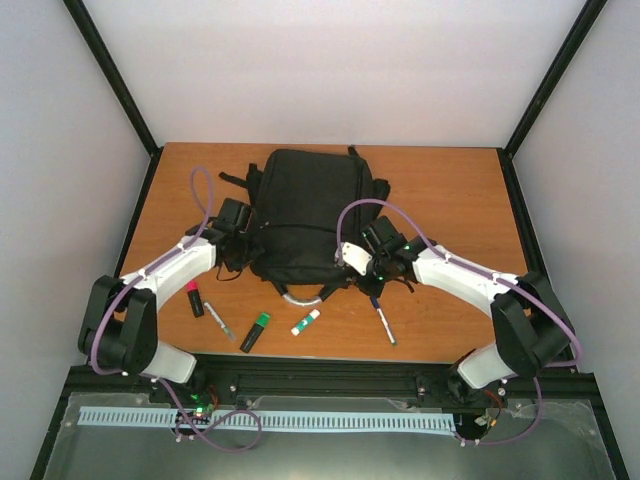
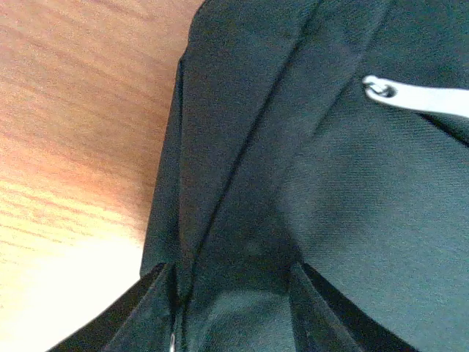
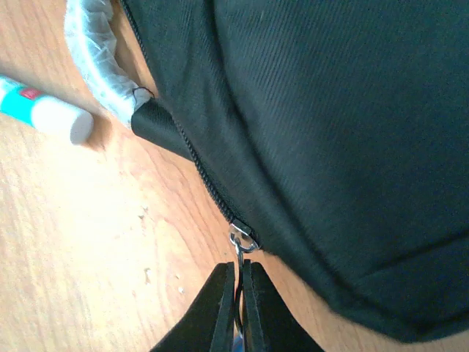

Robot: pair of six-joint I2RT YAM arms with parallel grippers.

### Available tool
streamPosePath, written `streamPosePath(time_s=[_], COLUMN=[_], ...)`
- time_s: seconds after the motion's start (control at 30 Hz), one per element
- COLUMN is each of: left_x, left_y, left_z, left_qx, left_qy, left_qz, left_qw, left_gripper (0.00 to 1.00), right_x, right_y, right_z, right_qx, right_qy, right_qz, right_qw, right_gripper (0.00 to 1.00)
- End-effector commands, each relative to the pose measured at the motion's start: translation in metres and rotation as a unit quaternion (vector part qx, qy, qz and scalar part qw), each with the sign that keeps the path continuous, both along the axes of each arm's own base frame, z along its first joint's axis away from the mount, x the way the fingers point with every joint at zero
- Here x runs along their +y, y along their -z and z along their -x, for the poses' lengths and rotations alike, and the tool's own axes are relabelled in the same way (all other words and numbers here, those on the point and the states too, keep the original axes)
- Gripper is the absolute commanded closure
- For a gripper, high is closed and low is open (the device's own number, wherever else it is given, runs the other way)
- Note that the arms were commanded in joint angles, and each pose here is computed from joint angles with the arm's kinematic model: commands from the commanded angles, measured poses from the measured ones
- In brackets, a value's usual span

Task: Pack the student bag
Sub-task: Zip the student bag at the center of the board.

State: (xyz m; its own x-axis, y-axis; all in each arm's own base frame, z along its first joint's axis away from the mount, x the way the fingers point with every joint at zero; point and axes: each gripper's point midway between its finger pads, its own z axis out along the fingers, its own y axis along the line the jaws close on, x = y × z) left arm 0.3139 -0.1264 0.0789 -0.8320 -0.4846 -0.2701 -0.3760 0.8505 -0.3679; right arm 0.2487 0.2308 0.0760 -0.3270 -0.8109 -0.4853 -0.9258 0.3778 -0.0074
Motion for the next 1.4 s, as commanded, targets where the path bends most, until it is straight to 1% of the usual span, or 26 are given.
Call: streamPosePath(time_s=[0.0,0.03,0.07,0.13,0.2,0.33,0.4,0.57,0.7,0.93,1.03,1.17,1.23,1.27,1.37], left_x=[0.000,0.002,0.006,0.012,0.010,-0.023,-0.038,-0.073,-0.104,-0.144,-0.152,-0.160,-0.165,-0.167,-0.164], left_y=[-0.040,-0.045,-0.051,-0.065,-0.074,-0.076,-0.078,-0.080,-0.072,-0.056,-0.045,-0.032,-0.027,-0.026,-0.027], left_z=[-0.018,-0.013,-0.007,0.006,0.022,0.049,0.055,0.052,0.046,0.039,0.032,0.027,0.027,0.028,0.028], left_qx=[-0.055,-0.058,-0.059,-0.071,-0.076,-0.066,-0.064,-0.061,-0.043,-0.024,-0.015,-0.003,0.003,0.003,-0.003], left_qy=[-0.004,-0.007,-0.010,-0.019,-0.018,0.008,0.023,0.054,0.083,0.118,0.120,0.122,0.129,0.132,0.130], left_qz=[0.014,0.014,0.012,0.016,0.044,0.149,0.171,0.189,0.198,0.190,0.184,0.183,0.181,0.179,0.171], left_qw=[0.998,0.998,0.998,0.997,0.996,0.987,0.983,0.979,0.976,0.974,0.976,0.976,0.975,0.975,0.977], left_gripper=[0.44,0.38,0.34,0.29,0.26,0.29,0.29,0.28,0.29,0.35,0.39,0.49,0.57,0.64,0.87], right_x=[0.026,0.030,0.032,0.037,0.041,0.047,0.049,0.053,0.054,0.055,0.055,0.055,0.055,0.056,0.054], right_y=[-0.014,-0.015,-0.015,-0.015,-0.016,-0.016,-0.017,-0.016,-0.012,-0.014,-0.013,-0.013,-0.013,-0.013,-0.011], right_z=[0.002,0.000,-0.001,-0.002,-0.001,0.000,0.000,0.000,-0.001,-0.001,0.000,0.000,0.000,0.000,-0.001], right_qx=[0.022,0.022,0.023,0.028,0.030,0.034,0.036,0.038,0.041,0.037,0.039,0.040,0.040,0.039,0.037], right_qy=[-0.002,-0.002,-0.001,0.000,0.000,-0.006,-0.007,-0.007,-0.007,-0.007,-0.008,-0.009,-0.009,-0.009,-0.006], right_qz=[-0.037,-0.042,-0.047,-0.056,-0.063,-0.070,-0.072,-0.074,-0.072,-0.076,-0.077,-0.078,-0.078,-0.078,-0.071], right_qw=[0.999,0.999,0.999,0.998,0.998,0.997,0.997,0.997,0.997,0.996,0.996,0.996,0.996,0.996,0.997], right_gripper=[0.97,0.97,0.97,0.97,0.97,0.97,0.97,0.97,0.97,0.97,0.97,0.97,0.97,0.97,0.97])
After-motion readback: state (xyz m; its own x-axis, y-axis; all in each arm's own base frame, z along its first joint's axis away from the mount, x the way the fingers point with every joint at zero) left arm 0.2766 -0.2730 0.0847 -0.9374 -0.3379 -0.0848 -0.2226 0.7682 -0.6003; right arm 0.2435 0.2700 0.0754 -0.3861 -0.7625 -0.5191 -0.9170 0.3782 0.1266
